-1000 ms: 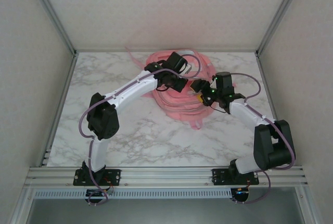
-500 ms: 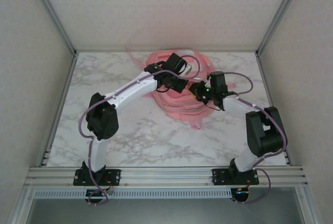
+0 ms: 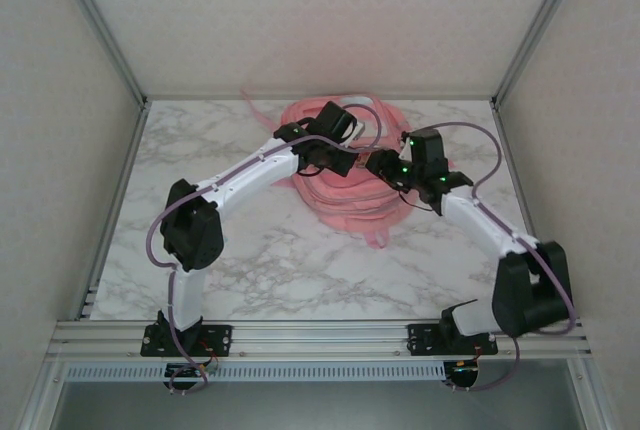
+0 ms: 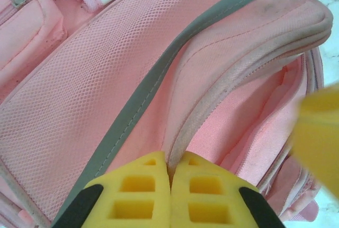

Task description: Pack the student bag

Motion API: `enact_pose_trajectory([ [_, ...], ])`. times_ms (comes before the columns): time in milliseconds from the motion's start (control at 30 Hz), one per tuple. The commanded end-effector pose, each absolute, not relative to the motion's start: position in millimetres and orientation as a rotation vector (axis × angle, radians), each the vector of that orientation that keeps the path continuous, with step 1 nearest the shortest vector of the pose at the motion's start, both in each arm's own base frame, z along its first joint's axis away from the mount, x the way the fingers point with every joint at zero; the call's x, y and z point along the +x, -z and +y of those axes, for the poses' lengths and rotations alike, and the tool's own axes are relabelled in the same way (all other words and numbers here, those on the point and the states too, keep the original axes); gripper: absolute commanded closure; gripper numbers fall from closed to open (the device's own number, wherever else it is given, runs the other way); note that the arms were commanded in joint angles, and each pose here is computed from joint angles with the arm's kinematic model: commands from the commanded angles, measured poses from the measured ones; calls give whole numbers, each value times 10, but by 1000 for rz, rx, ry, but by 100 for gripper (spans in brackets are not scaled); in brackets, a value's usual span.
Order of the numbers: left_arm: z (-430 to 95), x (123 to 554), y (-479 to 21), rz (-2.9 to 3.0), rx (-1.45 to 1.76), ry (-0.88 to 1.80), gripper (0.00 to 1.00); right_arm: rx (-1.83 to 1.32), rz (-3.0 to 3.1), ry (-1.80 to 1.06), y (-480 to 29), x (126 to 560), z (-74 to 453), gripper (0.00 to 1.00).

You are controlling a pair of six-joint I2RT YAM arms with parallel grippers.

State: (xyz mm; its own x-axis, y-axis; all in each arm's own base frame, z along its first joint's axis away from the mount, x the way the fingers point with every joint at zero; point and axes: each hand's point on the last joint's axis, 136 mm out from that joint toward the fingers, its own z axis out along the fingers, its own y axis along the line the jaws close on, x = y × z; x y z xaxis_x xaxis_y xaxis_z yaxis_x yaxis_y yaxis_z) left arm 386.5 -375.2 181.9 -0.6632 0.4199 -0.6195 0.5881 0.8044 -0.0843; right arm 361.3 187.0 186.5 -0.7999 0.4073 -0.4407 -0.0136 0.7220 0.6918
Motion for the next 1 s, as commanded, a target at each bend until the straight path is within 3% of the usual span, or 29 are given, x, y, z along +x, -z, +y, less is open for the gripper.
enact_pose_trajectory([
  [0, -3645, 3937, -2153, 2327, 646, 359, 100, 239, 2443, -715, -1720, 3405, 1554, 57],
  [67, -3611, 3924, -2133, 2340, 635, 347, 99, 230, 2451, -673, -1725, 3357, 1477, 48],
  [100, -3586, 3913, -2126, 2347, 624, 338, 90, 228, 2449, -653, -1736, 3348, 1444, 41],
  [133, -3541, 3901, -2118, 2354, 605, 327, 76, 227, 2442, -628, -1756, 3340, 1409, 29],
  [200, -3459, 3858, -2159, 2351, 564, 326, 61, 229, 2415, -589, -1811, 3342, 1343, 2],
  [233, -3396, 3830, -2181, 2350, 535, 324, 48, 236, 2400, -568, -1843, 3349, 1305, 1],
  [367, -3087, 3751, -2286, 2359, 391, 320, 21, 264, 2383, -514, -1933, 3375, 1196, 1],
  [433, -2847, 3729, -2287, 2378, 286, 308, 2, 249, 2389, -519, -1958, 3376, 1207, 1],
  [967, -544, 3319, -1329, 2522, -561, -62, 0, 262, 2449, -592, -1857, 3409, 1333, 1],
])
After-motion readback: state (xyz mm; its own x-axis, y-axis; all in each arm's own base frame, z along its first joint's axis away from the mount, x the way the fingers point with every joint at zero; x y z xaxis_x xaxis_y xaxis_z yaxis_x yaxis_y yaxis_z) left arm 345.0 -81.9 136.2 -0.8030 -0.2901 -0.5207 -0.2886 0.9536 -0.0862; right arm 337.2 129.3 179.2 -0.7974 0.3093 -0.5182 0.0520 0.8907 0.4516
